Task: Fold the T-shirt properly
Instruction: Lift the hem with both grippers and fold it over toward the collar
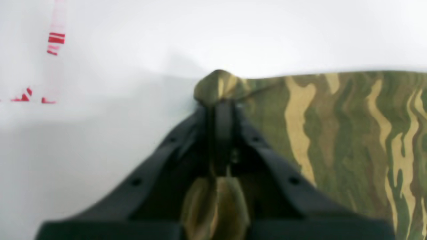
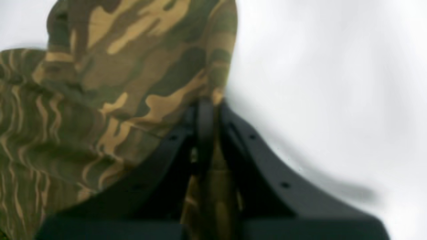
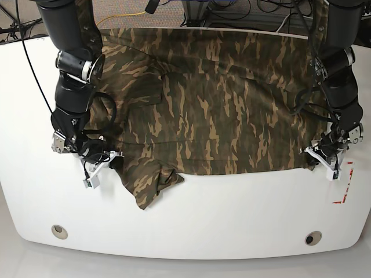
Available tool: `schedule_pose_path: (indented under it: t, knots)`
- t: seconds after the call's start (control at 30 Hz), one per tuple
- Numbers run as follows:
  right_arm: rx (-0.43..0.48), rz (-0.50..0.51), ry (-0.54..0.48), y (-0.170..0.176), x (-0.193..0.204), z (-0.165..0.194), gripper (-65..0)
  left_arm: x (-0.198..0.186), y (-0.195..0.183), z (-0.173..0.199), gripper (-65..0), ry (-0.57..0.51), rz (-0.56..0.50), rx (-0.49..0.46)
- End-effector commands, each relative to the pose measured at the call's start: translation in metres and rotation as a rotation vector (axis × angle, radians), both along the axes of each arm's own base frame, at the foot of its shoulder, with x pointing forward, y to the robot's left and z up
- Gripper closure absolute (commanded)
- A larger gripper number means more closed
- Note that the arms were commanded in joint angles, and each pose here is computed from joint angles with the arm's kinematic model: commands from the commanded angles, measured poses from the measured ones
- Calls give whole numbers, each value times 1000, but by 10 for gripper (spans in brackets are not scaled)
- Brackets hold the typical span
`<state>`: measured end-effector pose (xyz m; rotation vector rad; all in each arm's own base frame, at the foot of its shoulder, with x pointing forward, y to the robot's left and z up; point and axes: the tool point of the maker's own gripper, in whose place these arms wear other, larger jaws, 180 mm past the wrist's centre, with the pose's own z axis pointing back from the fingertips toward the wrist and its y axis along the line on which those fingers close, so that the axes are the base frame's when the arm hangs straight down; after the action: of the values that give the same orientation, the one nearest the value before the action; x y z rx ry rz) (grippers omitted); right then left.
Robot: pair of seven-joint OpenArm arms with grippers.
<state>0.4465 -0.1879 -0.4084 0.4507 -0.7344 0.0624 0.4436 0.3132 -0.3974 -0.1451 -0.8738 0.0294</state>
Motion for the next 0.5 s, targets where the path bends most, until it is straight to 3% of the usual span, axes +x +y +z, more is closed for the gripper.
schedule_pose_path:
  t: [0.0, 0.13, 0.3, 0.47]
  knots:
    - [-2, -21, -94, -10, 24, 32, 0, 19, 11, 31, 0, -91, 14, 15]
    - [-14, -19, -108, -13, 29, 42, 0, 28, 11, 46, 0, -127, 10, 23]
    - [-111, 9, -113, -27, 26, 62, 0, 25, 16, 68, 0, -152, -31, 99]
    - [-237, 31, -158, -38, 18, 90, 0, 26, -8, 92, 0, -193, -137, 155]
